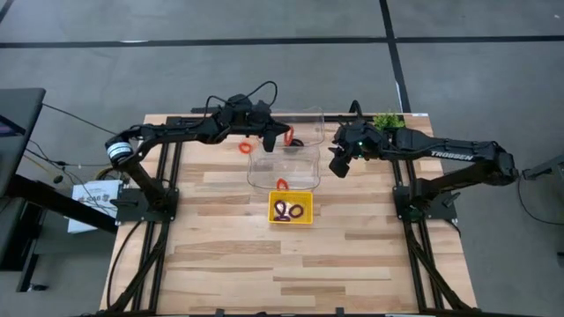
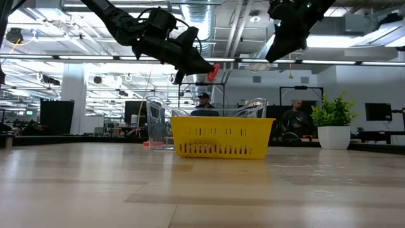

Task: Sort spring keychains
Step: Put the middle left orange spring keychain into the bottom transparent bin

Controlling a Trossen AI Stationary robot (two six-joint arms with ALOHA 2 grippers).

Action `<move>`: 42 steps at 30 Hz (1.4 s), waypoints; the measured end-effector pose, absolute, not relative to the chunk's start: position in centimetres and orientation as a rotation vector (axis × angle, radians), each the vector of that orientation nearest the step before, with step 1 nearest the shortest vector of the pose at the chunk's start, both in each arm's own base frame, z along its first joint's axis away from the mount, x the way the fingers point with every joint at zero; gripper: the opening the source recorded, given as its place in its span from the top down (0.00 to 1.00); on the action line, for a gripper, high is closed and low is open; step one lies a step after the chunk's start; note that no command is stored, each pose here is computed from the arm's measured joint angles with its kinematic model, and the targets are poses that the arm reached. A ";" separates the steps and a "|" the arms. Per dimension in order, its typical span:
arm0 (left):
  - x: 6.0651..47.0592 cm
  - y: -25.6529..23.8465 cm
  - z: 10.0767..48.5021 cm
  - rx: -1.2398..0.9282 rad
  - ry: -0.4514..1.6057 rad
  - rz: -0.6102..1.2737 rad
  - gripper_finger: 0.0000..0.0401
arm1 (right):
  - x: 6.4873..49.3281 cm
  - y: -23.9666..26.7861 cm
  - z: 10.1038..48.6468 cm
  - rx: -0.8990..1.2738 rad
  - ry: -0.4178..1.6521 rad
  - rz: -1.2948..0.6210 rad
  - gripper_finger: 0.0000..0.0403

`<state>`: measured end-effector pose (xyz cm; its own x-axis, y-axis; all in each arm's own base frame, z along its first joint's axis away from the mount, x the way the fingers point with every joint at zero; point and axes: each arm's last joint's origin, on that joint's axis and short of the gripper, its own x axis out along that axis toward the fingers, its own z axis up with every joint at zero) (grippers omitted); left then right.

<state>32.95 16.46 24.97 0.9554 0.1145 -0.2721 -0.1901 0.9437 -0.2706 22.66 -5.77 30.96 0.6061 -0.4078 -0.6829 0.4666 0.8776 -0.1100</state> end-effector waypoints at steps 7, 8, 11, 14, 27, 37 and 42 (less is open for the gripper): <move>32.8 16.4 24.5 -0.322 0.307 0.160 0.96 | 22.5 -6.2 31.0 0.060 0.774 -0.505 0.74; 32.8 16.3 24.4 -0.328 0.317 0.156 0.96 | 22.5 -6.1 31.0 0.059 0.775 -0.504 0.74; 32.7 16.3 24.1 -0.326 0.346 0.144 0.96 | 22.5 -6.1 31.0 0.046 0.779 -0.498 0.74; 32.6 16.2 23.9 -0.306 0.369 0.139 0.96 | 22.5 -6.1 31.0 0.036 0.782 -0.493 0.74; 32.3 15.7 23.1 -0.201 0.454 -0.016 0.96 | 22.7 -6.1 29.9 0.090 0.764 -0.512 0.74; 31.6 15.4 22.2 -0.324 0.552 -0.054 0.96 | 23.0 -5.3 27.5 0.240 0.715 -0.543 0.74; 31.8 15.2 22.3 -0.298 0.549 -0.071 0.92 | 23.3 -3.9 27.5 0.211 0.706 -0.525 0.74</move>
<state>31.76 15.16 22.26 0.8515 -0.1454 -0.5037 -0.0132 0.9545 -0.2978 23.32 -3.88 27.52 0.6388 -0.3870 -0.6650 0.5259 0.8505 0.0102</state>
